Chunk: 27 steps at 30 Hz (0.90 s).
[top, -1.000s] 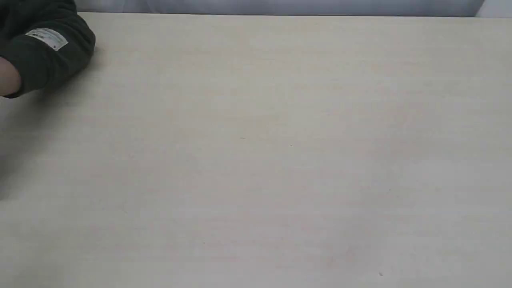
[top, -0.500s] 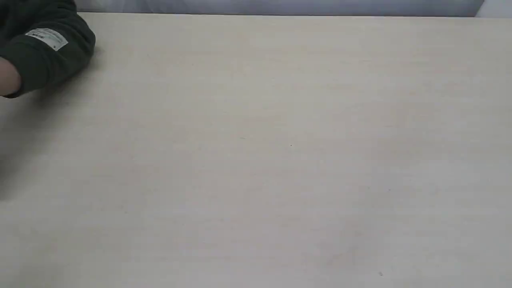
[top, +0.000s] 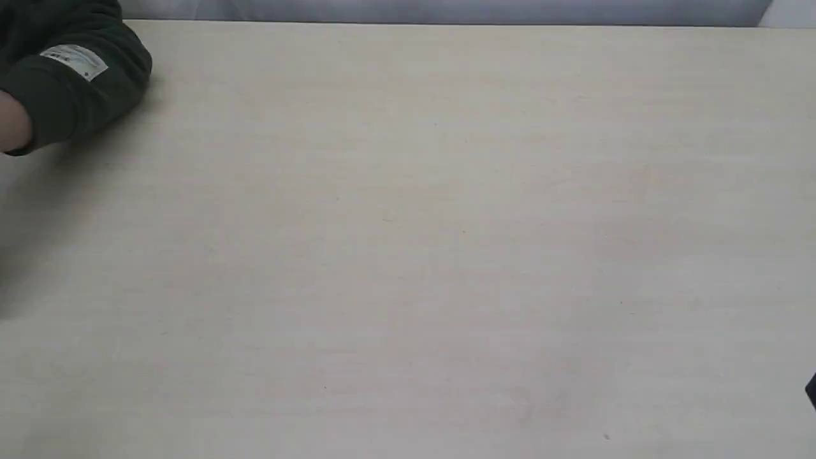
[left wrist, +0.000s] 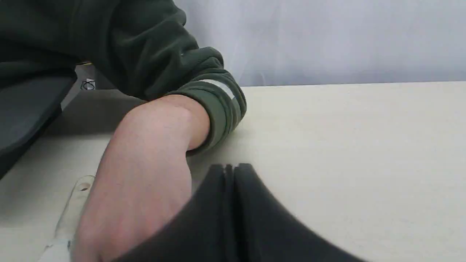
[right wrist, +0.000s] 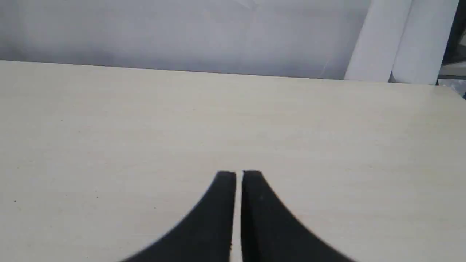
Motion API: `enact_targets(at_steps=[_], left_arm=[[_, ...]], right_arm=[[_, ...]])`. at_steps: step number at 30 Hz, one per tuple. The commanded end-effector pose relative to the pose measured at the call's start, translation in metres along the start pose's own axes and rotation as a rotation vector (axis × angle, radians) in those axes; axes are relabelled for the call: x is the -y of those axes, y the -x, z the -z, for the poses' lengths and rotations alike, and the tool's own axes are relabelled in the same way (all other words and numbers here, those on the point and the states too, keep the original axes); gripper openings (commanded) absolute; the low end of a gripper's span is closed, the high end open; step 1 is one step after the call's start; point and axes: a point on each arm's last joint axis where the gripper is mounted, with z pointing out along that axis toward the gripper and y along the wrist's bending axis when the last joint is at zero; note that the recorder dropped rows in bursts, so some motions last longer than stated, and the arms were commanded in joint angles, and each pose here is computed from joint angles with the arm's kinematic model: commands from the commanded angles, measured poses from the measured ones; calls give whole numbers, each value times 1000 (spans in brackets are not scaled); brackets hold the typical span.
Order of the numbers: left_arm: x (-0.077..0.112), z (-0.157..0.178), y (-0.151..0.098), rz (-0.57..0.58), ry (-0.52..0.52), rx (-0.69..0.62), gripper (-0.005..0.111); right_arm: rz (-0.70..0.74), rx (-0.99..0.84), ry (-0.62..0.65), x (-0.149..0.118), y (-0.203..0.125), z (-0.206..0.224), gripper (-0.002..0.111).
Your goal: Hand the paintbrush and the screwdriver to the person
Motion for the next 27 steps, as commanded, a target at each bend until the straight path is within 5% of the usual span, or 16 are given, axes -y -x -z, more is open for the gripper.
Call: enact_targets(at_steps=[1, 27], left_arm=[[0, 0, 0, 4, -8, 11, 0], [0, 0, 0, 1, -7, 11, 0]], right_arm=[[1, -13, -3, 0, -2, 0, 4], [41, -31, 29, -3, -4, 0, 4]])
